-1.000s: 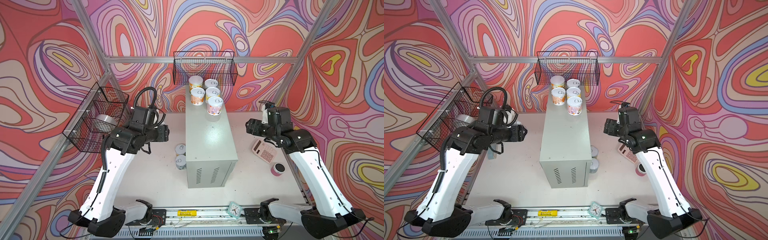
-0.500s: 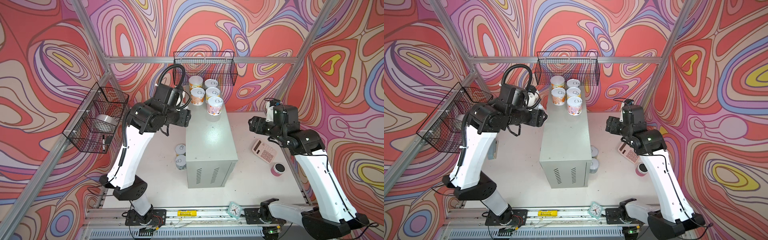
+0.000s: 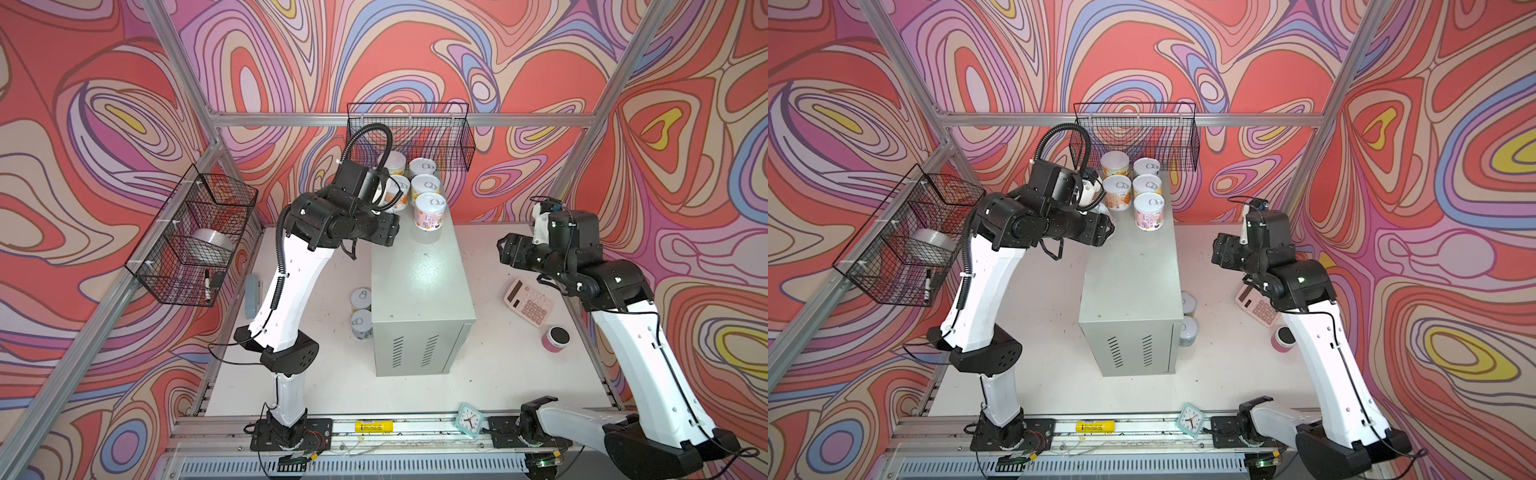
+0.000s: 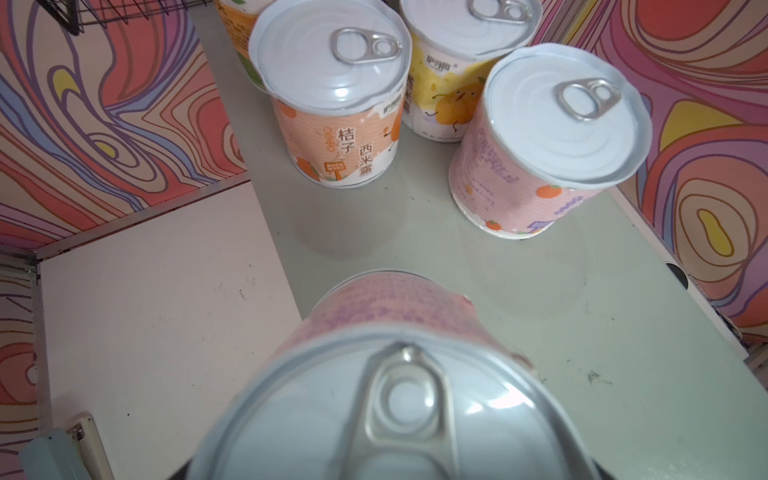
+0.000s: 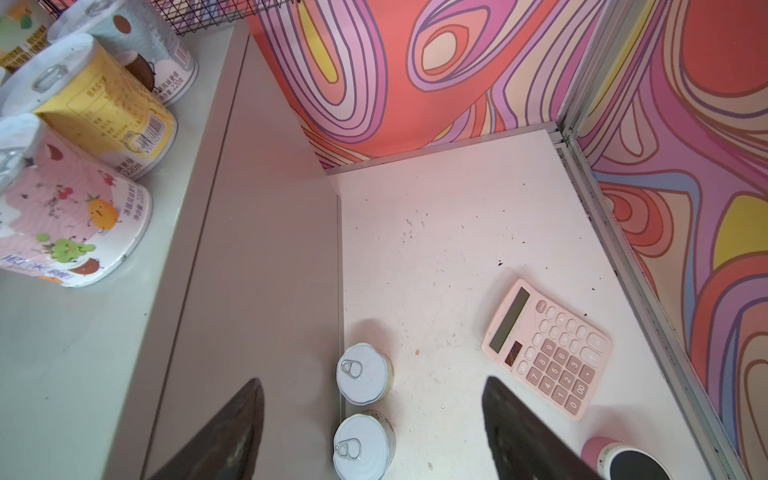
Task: Place and organize the canned foods onto the counter
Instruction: 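Lift the pink can with the left gripper and carry it over the cabinet top, then lower the pink can beside the other cans with the left gripper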
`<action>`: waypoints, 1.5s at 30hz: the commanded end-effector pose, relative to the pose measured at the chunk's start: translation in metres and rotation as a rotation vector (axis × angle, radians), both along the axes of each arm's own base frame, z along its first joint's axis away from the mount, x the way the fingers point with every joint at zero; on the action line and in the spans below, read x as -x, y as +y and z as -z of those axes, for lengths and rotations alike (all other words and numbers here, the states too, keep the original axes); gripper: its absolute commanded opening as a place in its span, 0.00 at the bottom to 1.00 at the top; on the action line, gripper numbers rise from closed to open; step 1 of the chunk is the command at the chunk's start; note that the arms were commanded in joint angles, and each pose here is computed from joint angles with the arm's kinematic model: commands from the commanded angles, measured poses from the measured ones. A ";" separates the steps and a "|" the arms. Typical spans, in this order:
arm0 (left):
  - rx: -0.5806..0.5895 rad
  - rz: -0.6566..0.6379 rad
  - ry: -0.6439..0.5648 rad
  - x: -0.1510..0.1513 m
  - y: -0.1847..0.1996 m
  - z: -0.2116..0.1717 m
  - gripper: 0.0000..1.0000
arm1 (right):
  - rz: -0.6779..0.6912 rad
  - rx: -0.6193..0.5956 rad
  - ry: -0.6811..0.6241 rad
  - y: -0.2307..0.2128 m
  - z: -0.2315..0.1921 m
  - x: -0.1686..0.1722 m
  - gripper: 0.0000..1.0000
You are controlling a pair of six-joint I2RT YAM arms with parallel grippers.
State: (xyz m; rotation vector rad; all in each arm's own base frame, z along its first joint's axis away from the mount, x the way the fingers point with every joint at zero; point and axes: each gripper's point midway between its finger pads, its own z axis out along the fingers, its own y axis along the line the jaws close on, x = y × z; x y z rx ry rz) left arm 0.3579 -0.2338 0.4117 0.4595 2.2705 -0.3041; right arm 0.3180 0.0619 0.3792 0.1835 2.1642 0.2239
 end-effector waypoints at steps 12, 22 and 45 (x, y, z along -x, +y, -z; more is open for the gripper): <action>0.059 0.031 -0.037 -0.020 -0.029 0.001 0.60 | -0.027 -0.035 -0.011 0.007 -0.005 -0.002 0.85; 0.099 0.085 -0.078 -0.017 -0.037 -0.014 1.00 | -0.033 -0.051 -0.027 0.008 -0.010 0.001 0.85; 0.154 0.067 -0.113 0.026 -0.002 -0.001 0.78 | -0.068 -0.062 -0.091 0.014 -0.039 -0.002 0.83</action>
